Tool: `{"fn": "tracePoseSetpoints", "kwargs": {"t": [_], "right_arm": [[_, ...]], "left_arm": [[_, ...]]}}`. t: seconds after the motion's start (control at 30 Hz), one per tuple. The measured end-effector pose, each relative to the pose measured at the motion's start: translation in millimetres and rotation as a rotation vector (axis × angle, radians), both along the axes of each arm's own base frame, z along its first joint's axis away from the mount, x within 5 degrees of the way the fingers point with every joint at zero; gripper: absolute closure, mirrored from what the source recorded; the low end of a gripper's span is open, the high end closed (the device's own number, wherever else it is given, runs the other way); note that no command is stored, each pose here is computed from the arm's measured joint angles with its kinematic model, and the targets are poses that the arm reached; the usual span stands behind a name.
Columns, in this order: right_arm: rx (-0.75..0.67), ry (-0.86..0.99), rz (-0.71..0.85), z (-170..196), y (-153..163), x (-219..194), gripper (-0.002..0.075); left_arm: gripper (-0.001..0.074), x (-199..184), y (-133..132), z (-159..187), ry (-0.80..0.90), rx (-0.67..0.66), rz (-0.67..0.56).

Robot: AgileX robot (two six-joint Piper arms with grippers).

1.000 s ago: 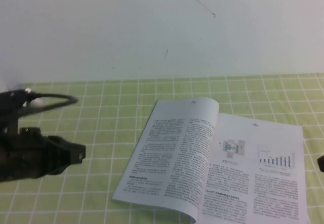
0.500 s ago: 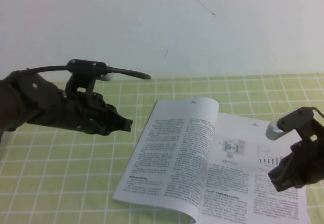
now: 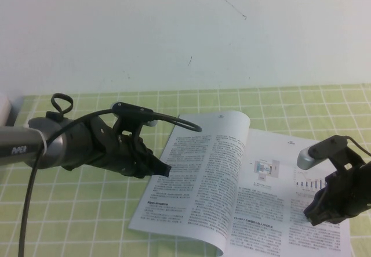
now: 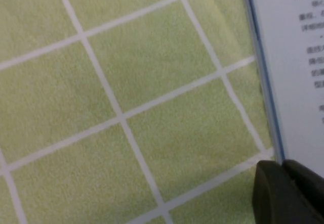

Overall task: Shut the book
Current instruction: 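Close the open booklet and leave it lying on the table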

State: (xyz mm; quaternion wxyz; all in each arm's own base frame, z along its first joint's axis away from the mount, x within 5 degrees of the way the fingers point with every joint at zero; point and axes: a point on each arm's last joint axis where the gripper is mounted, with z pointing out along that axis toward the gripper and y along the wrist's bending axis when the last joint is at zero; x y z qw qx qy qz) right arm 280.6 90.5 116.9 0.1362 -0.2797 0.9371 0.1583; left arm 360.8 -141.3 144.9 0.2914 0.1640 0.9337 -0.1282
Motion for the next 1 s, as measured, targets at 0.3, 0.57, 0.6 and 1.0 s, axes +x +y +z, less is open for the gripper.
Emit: {"fn": "tracePoseSetpoints", "kwargs": {"t": [0.3,0.57,0.6,1.0], "right_arm": [[0.001,0.005,0.002,0,0,0,0.0727],[0.001,0.005,0.002,0,0,0,0.0727],[0.001,0.005,0.002,0,0,0,0.0727],[0.001,-0.001,-0.004,0,0,0,0.0727]], "left_arm": [[0.0739,0,-2,-6,0.03,-0.013,0.009],[0.0739,-21,-40,-7,0.097,-0.029,-0.143],[0.0739,-26,-47,-6,0.106,-0.036,-0.165],[0.0739,-65,-126,15,0.193,-0.22,-0.369]]}}
